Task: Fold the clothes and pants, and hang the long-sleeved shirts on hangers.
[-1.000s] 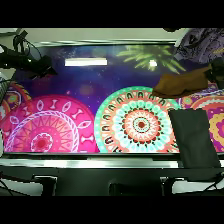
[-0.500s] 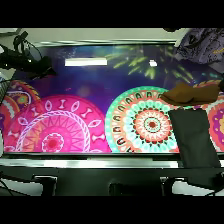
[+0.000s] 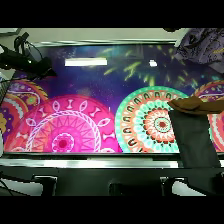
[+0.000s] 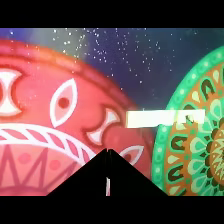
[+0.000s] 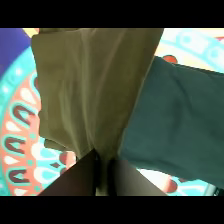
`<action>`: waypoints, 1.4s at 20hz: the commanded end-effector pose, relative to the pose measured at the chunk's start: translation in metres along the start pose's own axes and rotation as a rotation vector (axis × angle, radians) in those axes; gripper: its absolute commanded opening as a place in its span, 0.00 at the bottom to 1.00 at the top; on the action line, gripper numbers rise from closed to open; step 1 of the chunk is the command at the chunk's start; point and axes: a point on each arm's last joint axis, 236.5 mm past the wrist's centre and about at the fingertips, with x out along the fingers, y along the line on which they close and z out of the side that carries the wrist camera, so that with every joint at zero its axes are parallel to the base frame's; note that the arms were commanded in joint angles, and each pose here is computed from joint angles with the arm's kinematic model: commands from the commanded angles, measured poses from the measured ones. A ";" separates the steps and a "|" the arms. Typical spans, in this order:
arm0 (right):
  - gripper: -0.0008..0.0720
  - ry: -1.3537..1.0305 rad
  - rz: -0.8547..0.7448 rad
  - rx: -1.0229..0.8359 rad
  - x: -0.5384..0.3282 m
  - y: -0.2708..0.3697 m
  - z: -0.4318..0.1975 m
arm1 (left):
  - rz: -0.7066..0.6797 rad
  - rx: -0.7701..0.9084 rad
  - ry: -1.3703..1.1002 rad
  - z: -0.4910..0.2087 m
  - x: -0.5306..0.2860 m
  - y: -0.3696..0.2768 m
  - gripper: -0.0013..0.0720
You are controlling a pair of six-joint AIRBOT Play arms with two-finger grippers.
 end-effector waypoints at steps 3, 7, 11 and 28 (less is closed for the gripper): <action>0.06 0.024 -0.107 0.008 -0.007 -0.041 -0.018 | 0.001 0.001 0.007 -0.002 0.000 0.000 0.04; 0.06 0.062 -0.160 -0.003 0.017 -0.084 -0.051 | 0.001 0.004 0.007 -0.002 0.000 0.000 0.04; 0.06 0.052 -0.182 -0.017 0.047 -0.125 -0.078 | 0.001 0.026 0.007 -0.002 0.000 0.000 0.04; 0.06 0.100 -0.449 -0.179 0.092 -0.215 -0.105 | 0.002 0.044 0.007 -0.001 0.000 0.001 0.04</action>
